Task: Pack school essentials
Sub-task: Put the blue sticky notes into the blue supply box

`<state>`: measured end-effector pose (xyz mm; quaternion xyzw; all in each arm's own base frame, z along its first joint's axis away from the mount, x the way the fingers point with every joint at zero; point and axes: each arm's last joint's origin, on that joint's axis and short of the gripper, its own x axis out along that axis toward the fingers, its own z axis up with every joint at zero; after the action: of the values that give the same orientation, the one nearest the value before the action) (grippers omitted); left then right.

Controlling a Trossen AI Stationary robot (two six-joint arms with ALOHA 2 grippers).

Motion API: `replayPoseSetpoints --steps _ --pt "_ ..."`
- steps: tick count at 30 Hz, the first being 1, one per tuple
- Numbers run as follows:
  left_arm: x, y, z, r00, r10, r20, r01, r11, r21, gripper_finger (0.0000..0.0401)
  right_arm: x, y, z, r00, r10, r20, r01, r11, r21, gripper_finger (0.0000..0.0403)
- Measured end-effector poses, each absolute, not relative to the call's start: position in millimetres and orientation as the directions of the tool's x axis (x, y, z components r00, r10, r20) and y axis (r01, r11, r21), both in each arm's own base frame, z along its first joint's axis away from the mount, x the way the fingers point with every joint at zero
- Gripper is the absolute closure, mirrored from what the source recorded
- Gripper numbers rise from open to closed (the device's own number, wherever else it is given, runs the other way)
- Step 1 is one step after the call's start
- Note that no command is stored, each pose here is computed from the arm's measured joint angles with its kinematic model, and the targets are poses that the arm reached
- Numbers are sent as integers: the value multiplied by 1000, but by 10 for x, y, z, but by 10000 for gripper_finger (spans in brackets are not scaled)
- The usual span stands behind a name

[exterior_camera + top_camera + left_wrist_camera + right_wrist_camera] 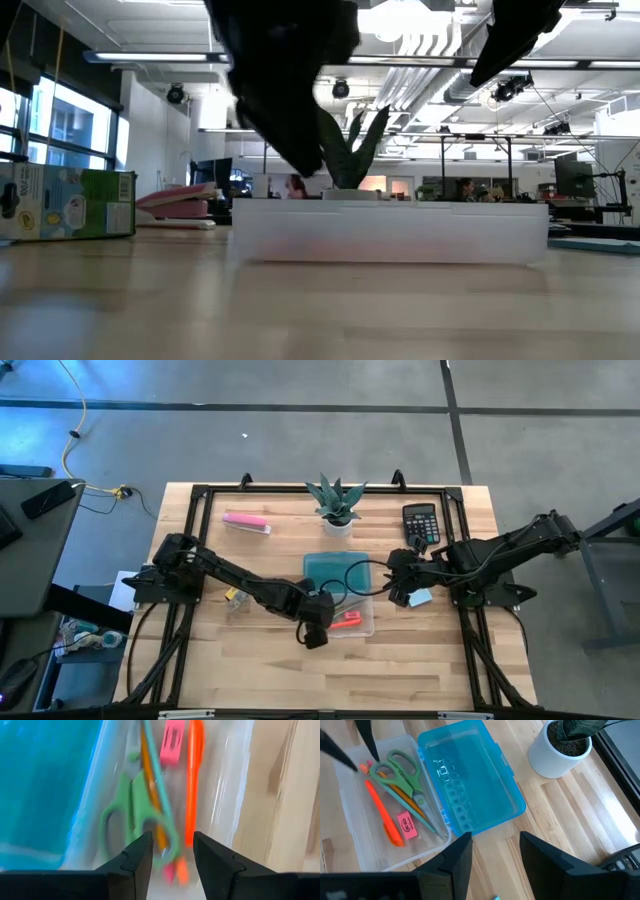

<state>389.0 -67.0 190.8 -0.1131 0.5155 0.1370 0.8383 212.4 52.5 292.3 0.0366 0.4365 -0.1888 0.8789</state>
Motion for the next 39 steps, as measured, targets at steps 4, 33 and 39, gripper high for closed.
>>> replayPoseSetpoints --steps 4,33,39 --pt "3817 -660 2058 416 118 -902 -314 949 -21 279 2119 524 2920 543 -299 -785 365 926 -100 247" --pt "2463 -338 2165 761 135 -635 -301 940 -162 353 1975 478 2608 397 -349 -849 451 880 -150 247" --pt "2190 -268 2008 805 143 -576 -301 934 -190 364 1946 468 2546 379 -361 -852 500 855 -140 247"
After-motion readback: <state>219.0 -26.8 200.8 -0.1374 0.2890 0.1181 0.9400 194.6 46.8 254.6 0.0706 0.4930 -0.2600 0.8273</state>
